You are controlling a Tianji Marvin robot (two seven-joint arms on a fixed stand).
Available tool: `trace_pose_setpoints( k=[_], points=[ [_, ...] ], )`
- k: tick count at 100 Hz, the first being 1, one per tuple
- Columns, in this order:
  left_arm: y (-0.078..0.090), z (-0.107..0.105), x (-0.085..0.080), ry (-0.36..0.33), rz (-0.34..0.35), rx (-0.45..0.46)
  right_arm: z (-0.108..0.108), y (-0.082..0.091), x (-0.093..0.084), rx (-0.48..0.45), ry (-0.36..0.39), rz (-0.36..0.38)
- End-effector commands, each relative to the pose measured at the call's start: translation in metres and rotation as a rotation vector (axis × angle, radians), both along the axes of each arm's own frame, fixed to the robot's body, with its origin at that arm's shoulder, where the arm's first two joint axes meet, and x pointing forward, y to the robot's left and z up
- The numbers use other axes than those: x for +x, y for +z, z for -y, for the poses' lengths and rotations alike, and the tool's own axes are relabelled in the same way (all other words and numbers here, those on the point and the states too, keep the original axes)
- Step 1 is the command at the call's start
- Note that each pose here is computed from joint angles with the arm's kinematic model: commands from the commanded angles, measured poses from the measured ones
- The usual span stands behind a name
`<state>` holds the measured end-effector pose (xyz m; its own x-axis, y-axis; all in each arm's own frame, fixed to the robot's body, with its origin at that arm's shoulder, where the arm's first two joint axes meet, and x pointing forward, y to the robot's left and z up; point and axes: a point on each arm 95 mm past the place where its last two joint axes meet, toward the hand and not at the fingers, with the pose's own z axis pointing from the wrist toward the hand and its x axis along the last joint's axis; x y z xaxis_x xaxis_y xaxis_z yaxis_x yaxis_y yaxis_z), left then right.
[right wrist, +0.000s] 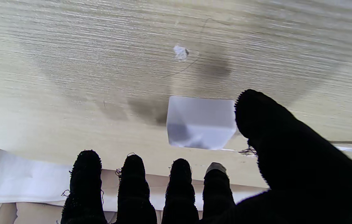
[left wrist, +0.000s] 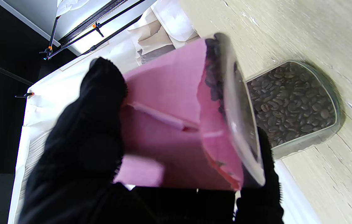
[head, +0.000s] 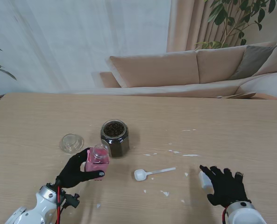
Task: Portion coffee beans from the glass jar into the coffee jar
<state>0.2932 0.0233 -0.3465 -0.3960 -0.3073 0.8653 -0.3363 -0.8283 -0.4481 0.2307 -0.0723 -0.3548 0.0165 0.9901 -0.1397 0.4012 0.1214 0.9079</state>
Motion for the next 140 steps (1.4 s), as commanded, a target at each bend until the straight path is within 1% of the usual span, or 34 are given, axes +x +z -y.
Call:
trace_pose_setpoints(
  k=[1,23,61,80,92,101,110,126,140],
  points=[
    [-0.001,0.004,-0.003,-0.016,-0.003,0.0,0.002,-0.008,0.0,0.0,-0.004,-0.005],
    [-0.001,0.005,-0.003,-0.015,-0.004,0.005,0.007,-0.015,0.006,-0.004,0.016,0.007],
    [-0.001,0.005,-0.002,-0.013,-0.001,0.009,0.008,-0.023,0.019,-0.026,0.04,0.023],
    [-0.001,0.005,-0.002,-0.012,-0.001,0.009,0.007,-0.027,0.021,-0.023,0.05,0.07],
    [-0.001,0.005,-0.002,-0.014,-0.001,0.009,0.007,-0.025,0.022,-0.008,0.054,0.091],
    [-0.001,0.005,-0.001,-0.014,0.001,0.01,0.005,-0.018,0.022,0.011,0.063,0.116],
    [-0.002,0.005,-0.001,-0.016,-0.001,0.014,-0.001,-0.005,0.022,0.036,0.08,0.154],
    [-0.002,0.007,-0.002,-0.022,-0.004,0.018,-0.017,0.026,0.026,0.111,0.139,0.232],
    [-0.003,0.008,-0.003,-0.03,-0.009,0.021,-0.037,0.056,0.033,0.183,0.217,0.287]
  ],
)
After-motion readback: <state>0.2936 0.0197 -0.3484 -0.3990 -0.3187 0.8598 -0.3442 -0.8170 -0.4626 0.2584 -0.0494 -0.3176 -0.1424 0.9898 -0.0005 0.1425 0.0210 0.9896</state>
